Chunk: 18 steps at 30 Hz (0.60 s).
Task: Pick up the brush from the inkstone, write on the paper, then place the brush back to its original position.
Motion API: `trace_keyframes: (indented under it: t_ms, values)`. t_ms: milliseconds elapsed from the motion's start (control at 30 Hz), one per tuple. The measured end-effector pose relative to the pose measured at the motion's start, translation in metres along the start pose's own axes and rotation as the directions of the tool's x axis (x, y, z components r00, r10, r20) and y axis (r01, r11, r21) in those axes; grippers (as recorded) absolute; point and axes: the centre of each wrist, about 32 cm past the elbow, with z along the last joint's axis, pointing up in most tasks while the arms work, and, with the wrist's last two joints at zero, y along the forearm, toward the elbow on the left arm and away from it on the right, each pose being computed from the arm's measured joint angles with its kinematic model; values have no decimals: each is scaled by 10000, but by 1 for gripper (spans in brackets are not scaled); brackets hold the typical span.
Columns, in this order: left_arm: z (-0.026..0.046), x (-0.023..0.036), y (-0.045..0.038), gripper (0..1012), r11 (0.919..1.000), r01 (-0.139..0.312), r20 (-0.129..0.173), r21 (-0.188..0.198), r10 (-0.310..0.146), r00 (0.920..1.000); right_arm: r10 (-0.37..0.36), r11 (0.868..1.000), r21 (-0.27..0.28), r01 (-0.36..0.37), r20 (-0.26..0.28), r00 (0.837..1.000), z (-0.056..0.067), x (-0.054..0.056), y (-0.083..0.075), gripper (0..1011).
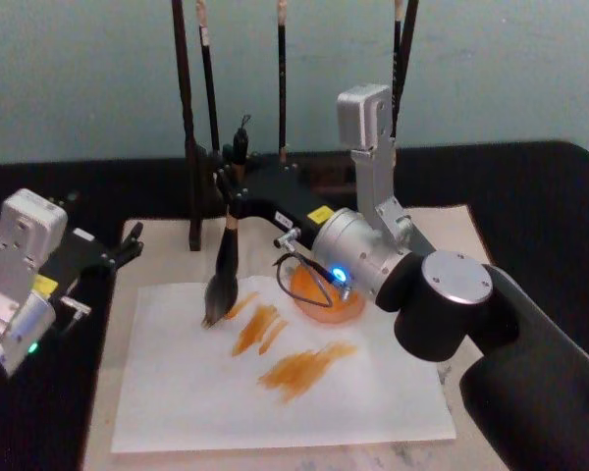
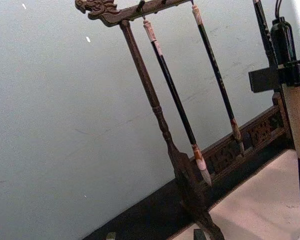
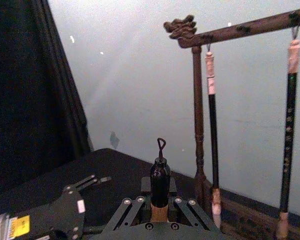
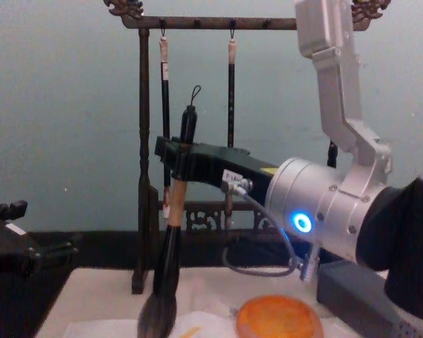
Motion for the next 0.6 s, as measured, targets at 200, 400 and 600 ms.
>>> trace_keyframes:
  t_ms: [200,400,600]
  values:
    - [0,0,0,1001,10000,0,0,0,0,10000,273,9996,-77,-273,-66,9996,-18,-28,-6,176]
    - [0,0,0,1001,10000,1,0,0,-1,10000,558,9983,-177,-560,-135,9984,-33,-55,-8,176]
    - [0,0,0,1001,10000,0,0,-1,0,10000,773,9965,-315,-778,-193,9968,-53,-78,-14,176]
